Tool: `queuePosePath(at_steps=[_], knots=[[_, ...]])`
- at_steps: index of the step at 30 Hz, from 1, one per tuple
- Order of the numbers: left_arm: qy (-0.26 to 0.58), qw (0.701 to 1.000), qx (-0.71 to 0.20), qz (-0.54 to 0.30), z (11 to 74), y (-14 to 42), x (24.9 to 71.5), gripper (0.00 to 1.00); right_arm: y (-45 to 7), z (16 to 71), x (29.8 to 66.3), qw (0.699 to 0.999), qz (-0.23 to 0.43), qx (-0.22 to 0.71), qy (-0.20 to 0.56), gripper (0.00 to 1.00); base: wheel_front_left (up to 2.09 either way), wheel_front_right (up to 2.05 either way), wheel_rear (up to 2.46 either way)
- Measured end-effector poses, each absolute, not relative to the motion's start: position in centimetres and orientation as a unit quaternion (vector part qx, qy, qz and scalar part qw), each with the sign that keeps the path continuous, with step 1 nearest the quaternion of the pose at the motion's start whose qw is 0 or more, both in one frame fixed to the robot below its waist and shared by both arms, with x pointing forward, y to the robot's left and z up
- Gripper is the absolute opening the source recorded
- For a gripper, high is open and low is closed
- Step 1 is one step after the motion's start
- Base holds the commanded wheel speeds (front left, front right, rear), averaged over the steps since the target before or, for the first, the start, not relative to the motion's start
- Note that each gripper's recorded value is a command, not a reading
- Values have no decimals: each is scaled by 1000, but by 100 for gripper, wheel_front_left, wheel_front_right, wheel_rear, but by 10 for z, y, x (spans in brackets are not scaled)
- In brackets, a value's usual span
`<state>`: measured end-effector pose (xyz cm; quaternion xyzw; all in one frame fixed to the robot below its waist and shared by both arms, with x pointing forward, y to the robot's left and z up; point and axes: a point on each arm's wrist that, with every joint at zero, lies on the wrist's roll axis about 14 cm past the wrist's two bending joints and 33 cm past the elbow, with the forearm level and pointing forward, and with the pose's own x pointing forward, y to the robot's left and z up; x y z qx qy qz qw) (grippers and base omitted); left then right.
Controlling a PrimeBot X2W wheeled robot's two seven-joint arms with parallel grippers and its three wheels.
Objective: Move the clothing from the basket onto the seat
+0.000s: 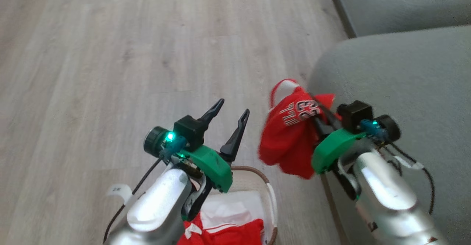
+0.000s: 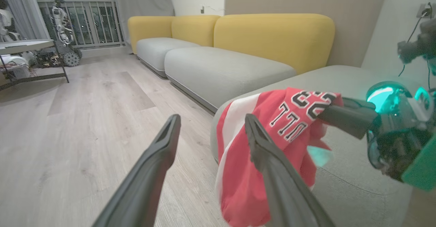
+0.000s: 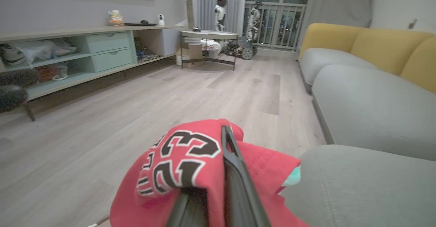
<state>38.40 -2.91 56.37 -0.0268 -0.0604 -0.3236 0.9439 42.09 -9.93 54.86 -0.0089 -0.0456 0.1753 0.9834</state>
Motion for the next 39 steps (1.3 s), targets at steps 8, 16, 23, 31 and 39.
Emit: queuePosePath(at_steps=[8,16,23,31,39], knots=[[-30,913,-41,-404,542,-84,365,100,-180,552,406,996,70,-17,-58,0,0,0,0],[-24,875,-42,-482,537,-136,345,100,-245,545,379,998,-19,-14,-51,0,0,0,0],[-10,849,-52,-526,527,-167,334,100,-272,532,363,998,-54,-16,-30,0,0,0,0],[1,849,-54,-525,513,-168,347,100,-284,546,393,997,-48,-44,-29,0,0,0,0],[-4,871,-51,-489,500,-148,394,100,-289,582,467,995,-21,-88,-49,0,0,0,0]])
